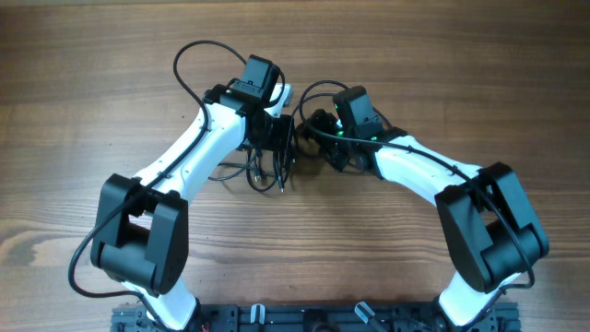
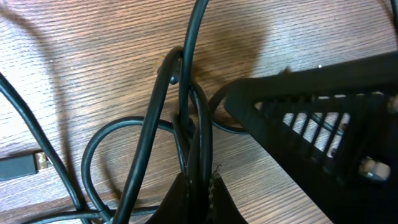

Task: Untangle cables

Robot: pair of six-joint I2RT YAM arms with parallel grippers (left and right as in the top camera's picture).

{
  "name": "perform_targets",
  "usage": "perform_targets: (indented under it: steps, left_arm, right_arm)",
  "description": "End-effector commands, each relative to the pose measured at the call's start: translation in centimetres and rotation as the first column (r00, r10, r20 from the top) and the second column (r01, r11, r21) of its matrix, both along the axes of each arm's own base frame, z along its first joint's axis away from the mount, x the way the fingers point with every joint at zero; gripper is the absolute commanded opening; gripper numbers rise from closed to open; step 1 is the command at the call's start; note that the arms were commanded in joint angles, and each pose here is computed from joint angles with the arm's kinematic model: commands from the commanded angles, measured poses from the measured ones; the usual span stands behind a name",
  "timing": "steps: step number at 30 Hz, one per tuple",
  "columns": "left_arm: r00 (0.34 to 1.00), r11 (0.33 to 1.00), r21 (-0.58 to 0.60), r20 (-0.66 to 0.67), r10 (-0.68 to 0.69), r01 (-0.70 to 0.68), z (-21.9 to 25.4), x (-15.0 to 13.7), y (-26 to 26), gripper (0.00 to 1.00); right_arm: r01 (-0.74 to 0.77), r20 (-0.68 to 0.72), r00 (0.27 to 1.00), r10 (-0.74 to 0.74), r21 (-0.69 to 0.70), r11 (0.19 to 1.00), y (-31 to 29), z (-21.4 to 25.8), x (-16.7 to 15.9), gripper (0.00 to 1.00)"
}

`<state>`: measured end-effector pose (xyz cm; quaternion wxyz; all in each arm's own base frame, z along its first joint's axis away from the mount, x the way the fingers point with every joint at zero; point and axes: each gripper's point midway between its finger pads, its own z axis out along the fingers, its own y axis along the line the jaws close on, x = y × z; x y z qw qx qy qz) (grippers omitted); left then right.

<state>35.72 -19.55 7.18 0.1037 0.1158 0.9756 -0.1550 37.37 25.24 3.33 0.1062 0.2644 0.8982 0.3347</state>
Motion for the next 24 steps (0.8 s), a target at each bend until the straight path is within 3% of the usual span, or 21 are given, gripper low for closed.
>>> perform_targets:
  steps: [1,7,17,24]
  left_arm:
    - [0.999,0.998,-0.047,-0.026,-0.045,0.043,-0.2,-0.8,-1.1,0.04]
    - [0.998,0.998,-0.044,-0.031,-0.048,0.046,-0.2,-1.0,-1.0,0.04]
    - [0.995,0.996,-0.037,-0.064,-0.077,0.075,-0.4,-2.2,-1.5,0.04]
    - [0.982,0.980,-0.121,-0.086,-0.167,0.156,0.1,-3.7,-3.6,0.04]
  right_arm:
    - [0.019,-0.001,1.000,-0.019,-0.027,0.999,-0.4,-1.3,0.2,0.82]
    - [0.024,0.068,0.997,-0.024,0.008,1.000,0.2,-0.2,1.5,0.82]
    - [0.026,0.079,0.997,-0.026,0.010,1.000,0.2,0.0,1.7,0.53]
    - [0.053,0.072,0.996,-0.050,-0.041,0.998,-0.7,-0.7,1.7,0.43]
